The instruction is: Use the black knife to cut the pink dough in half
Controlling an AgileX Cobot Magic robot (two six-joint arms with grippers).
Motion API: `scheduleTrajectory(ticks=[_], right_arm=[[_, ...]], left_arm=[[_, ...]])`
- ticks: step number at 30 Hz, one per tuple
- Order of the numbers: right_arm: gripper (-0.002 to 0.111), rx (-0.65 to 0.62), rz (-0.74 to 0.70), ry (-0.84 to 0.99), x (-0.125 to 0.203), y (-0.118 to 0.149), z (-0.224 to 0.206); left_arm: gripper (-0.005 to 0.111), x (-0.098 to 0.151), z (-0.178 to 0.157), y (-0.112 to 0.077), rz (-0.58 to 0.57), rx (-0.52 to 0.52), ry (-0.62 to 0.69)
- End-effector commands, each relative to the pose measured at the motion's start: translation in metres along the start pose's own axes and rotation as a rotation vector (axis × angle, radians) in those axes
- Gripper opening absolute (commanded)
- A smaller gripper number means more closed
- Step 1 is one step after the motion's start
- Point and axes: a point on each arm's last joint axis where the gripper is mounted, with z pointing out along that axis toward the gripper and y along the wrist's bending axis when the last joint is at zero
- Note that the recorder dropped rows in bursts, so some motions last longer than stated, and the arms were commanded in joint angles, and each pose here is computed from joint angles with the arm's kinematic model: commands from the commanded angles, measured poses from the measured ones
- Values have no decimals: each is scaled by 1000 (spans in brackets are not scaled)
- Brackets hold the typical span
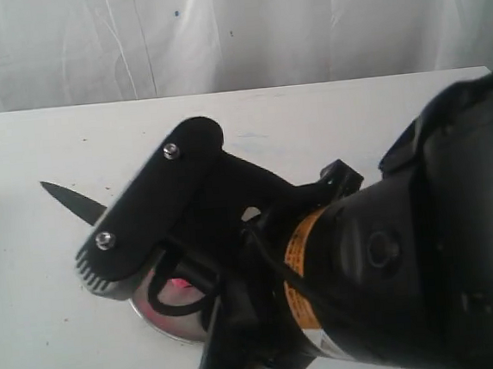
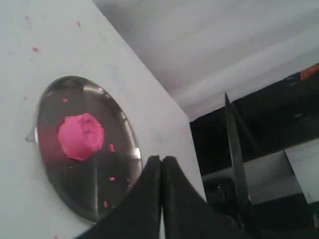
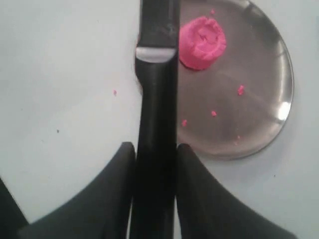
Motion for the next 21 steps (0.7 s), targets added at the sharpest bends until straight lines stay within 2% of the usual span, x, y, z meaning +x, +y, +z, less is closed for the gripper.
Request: scheduleTrajectory(ticks=[1,5,7,9,13,15,21], right_arm=[[7,-31,-23,-110,-17,5,-18],[7,-30,-23,-106,-27,10,-16],[7,-28,-28,-96,-30,13,-11],[7,-26,-33,-84,-32,16,-6],[7,-6,8,-48,-34,19,3],[7,8,44,-42,-35,19,6],[7,34,113,-43,-34,16,5]], left_arm=[[10,-5,6,-10,-20,-16,55],[31,-10,21,-8,-127,-51,78],[40,-13,27,-11,-167,-25,71],[45,-16,31,-17,-155,24,75],[45,-26,36,-44,-28,195,72],[45,-28,38,-51,70,229,85],[45,-31,40,-60,86,266,117]])
